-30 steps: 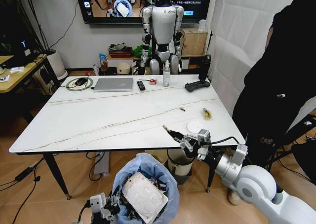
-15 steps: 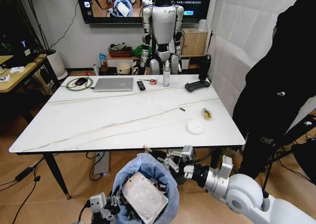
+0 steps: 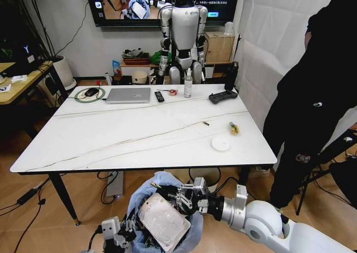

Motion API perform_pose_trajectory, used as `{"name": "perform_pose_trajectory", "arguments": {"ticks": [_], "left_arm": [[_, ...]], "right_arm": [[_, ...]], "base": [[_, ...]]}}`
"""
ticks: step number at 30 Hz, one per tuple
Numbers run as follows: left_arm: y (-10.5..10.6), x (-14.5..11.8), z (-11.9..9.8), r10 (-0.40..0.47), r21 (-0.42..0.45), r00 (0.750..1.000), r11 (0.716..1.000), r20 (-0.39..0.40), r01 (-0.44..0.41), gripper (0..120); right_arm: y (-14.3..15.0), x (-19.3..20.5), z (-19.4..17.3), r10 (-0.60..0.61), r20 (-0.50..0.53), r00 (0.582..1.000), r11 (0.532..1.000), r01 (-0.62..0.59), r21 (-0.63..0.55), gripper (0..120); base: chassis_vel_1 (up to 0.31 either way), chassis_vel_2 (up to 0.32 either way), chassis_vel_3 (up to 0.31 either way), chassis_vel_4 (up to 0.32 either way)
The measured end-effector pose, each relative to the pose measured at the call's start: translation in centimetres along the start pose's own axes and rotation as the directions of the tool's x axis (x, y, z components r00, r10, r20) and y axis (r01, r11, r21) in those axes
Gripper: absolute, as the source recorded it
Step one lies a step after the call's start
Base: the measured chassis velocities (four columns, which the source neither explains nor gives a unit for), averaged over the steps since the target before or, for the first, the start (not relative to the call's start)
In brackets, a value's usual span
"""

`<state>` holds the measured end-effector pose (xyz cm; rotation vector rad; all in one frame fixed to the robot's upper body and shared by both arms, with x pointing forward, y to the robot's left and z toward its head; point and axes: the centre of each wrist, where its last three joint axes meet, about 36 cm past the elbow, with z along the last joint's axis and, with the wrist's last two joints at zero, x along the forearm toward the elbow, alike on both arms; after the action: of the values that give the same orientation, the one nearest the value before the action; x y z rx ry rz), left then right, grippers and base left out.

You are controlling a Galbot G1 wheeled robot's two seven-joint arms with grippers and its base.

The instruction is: Pick up the trash bin and place the trash from the table into it.

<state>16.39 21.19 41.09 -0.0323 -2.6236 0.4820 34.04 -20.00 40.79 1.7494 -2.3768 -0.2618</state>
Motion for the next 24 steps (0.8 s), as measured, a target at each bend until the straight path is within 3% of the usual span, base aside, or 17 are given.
{"name": "perform_pose_trajectory", "arguments": {"ticks": [16, 24], "left_arm": [[-0.1, 0.0, 0.1, 0.001, 0.002, 1.0, 1.0, -0.004, -0.001, 0], [-0.1, 0.0, 0.1, 0.002, 0.003, 1.0, 1.0, -0.005, -0.002, 0]], "right_arm": [[-0.7, 1.0, 1.3, 0.032, -0.044, 0.998, 0.998, -0.03, 0.048, 0], [-1.4, 2.3, 1.9, 0.067, -0.082, 0.994, 0.992, -0.057, 0.11, 27]], "base": [[0.0, 0.0, 0.0, 0.0], [0.0, 0.0, 0.0, 0.0]]}}
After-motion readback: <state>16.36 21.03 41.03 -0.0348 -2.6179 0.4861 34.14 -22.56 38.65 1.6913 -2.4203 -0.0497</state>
